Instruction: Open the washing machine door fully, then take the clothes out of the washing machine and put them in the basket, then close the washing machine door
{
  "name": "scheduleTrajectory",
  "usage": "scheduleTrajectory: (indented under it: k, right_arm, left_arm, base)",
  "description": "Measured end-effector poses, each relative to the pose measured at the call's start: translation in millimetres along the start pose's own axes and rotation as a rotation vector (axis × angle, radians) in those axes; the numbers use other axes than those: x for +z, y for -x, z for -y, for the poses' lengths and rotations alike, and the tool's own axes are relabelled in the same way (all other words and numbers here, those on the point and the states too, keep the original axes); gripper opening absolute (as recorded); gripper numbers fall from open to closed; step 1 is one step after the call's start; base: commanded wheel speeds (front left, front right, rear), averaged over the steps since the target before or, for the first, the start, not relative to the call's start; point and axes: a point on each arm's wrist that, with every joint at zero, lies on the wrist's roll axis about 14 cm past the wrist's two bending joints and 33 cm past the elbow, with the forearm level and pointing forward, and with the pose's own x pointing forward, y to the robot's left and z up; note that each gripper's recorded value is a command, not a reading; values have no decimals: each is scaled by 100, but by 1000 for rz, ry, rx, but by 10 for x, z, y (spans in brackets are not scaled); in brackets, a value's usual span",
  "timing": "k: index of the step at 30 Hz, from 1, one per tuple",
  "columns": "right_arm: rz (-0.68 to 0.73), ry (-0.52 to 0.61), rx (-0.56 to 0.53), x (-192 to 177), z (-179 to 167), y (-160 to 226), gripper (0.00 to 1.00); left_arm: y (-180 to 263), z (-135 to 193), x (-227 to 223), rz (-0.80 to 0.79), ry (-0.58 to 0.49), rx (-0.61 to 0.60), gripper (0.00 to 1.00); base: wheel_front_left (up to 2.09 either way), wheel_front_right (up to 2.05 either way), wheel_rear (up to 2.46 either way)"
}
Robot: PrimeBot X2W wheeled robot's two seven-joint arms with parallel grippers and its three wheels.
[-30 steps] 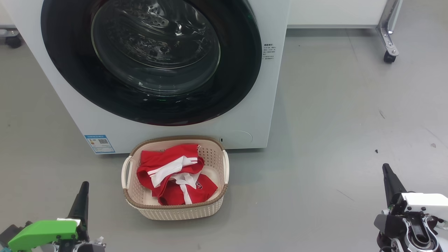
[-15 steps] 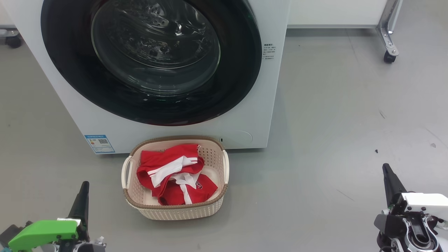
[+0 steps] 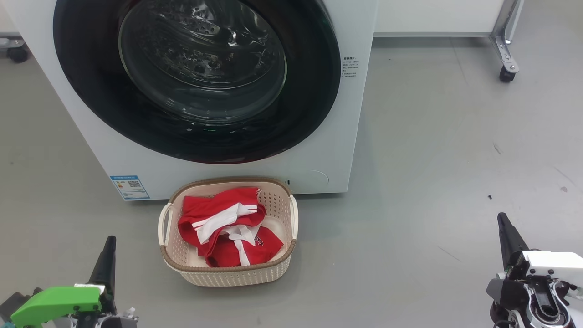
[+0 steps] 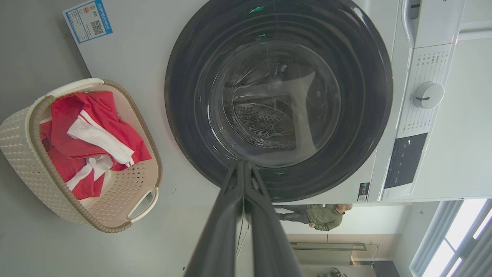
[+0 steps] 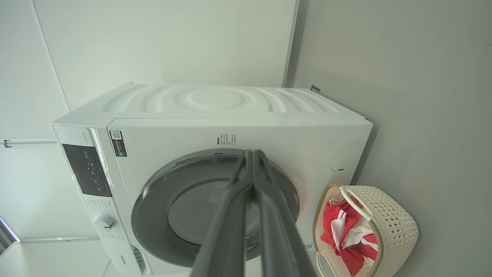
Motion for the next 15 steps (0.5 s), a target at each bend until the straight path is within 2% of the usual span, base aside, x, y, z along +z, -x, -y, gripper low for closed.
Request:
scheduleTrajectory:
  k: [15]
  right_arm:
    - [-3,-1,2,-5,-5,-1,0]
  left_arm:
    - [-1,4,-4,-3,1,-1,0]
  base:
    - [0,0,0]
